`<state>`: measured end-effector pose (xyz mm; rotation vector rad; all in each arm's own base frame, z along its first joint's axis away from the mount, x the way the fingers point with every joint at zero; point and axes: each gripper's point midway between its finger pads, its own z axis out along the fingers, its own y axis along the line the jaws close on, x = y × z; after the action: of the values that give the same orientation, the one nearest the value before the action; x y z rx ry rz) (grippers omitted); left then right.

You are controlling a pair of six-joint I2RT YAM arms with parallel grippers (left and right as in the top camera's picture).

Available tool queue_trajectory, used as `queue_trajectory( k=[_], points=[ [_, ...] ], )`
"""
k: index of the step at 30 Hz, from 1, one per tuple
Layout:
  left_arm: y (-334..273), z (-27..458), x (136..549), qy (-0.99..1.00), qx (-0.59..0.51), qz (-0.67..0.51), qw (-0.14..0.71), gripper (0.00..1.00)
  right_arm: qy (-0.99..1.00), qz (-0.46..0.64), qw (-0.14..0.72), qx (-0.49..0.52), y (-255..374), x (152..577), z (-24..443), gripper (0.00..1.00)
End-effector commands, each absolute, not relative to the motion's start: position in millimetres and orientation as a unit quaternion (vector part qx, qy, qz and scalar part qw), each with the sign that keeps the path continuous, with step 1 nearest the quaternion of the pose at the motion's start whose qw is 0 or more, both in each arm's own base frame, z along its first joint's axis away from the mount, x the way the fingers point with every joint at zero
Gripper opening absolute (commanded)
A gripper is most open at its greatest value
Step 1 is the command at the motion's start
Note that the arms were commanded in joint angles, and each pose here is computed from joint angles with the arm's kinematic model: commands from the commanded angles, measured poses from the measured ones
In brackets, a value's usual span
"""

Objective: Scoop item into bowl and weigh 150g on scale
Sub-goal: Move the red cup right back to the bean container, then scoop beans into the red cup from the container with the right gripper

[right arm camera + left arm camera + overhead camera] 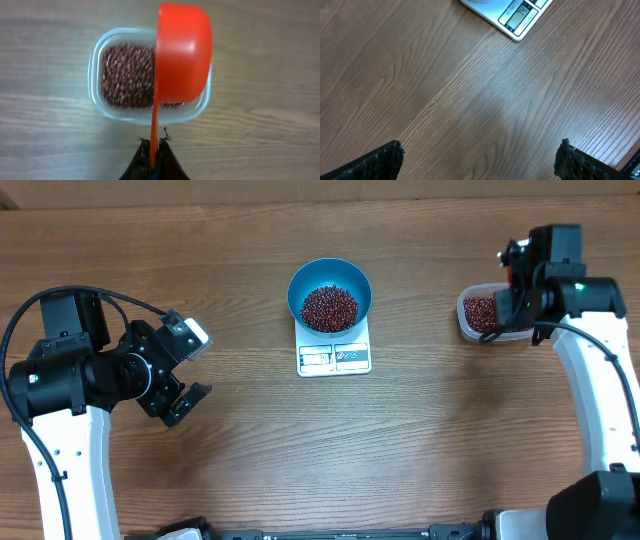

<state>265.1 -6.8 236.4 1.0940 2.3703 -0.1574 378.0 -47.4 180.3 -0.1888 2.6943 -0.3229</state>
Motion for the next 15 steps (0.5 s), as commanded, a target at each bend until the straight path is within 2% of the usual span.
queue_trajectory(
  k=[1,11,15],
  points=[
    [-6,236,265,0.869,0.419,-0.052,0.259,1.0,0.975,-0.109,0.183,-0.067,-46,370,152,0.04],
    [-6,236,265,0.869,0.418,-0.052,0.259,1.0,0.984,-0.124,0.115,-0.048,-71,374,88,0.04],
    [-6,236,265,0.869,0.418,-0.052,0.259,1.0,0.983,-0.144,0.104,-0.039,-86,376,77,0.04]
  ],
)
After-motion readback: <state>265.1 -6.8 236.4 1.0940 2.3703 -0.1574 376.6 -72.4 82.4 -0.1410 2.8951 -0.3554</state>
